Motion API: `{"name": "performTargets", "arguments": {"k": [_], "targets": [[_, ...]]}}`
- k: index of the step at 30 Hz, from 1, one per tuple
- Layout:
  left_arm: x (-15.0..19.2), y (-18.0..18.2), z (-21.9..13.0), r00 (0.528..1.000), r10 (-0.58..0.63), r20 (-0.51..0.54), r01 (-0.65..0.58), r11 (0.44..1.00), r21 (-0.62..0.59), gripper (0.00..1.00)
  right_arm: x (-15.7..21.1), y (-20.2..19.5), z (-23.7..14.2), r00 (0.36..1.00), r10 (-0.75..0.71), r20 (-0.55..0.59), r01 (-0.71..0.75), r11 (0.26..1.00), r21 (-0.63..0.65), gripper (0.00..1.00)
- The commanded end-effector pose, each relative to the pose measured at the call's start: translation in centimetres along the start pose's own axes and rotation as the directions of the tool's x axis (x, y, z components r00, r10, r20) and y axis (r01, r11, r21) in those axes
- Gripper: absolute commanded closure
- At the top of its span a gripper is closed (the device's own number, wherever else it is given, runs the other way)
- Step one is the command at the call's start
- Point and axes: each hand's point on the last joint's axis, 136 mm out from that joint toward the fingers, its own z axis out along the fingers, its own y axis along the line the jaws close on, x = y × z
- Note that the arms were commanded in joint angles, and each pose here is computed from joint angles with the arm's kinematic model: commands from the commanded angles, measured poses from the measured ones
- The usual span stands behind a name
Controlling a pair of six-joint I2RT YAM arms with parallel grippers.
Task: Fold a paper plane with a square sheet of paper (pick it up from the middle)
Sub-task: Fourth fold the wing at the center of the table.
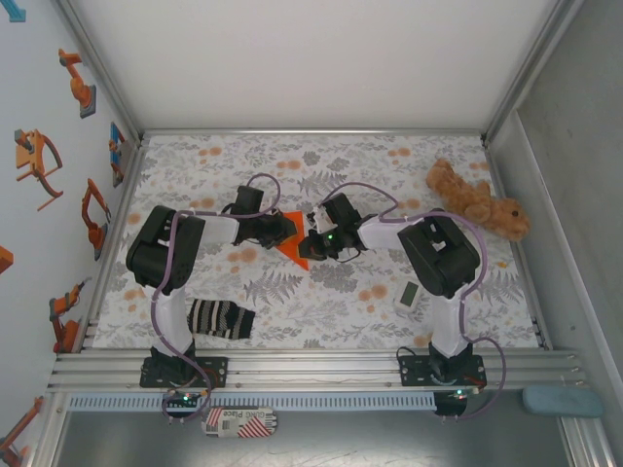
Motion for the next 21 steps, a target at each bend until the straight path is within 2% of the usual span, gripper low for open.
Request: {"name": "performTargets", "arguments": {"k": [1, 21], "targets": [[1.7, 3.0, 1.0, 0.998, -0.04, -0.053, 0.035, 0.995, -0.093, 0.84, 0.5, -0.4, 0.7, 0.999, 0.024, -0.03, -0.024, 1.0, 0.001, 0.96], [2.0, 3.7, 1.1, 0.996, -0.057, -0.062, 0.05, 0.992, -0.117, 0.84, 1.6, -1.1, 1.3, 0.996, 0.049, -0.076, -0.049, 0.999, 0.0, 0.96]]}}
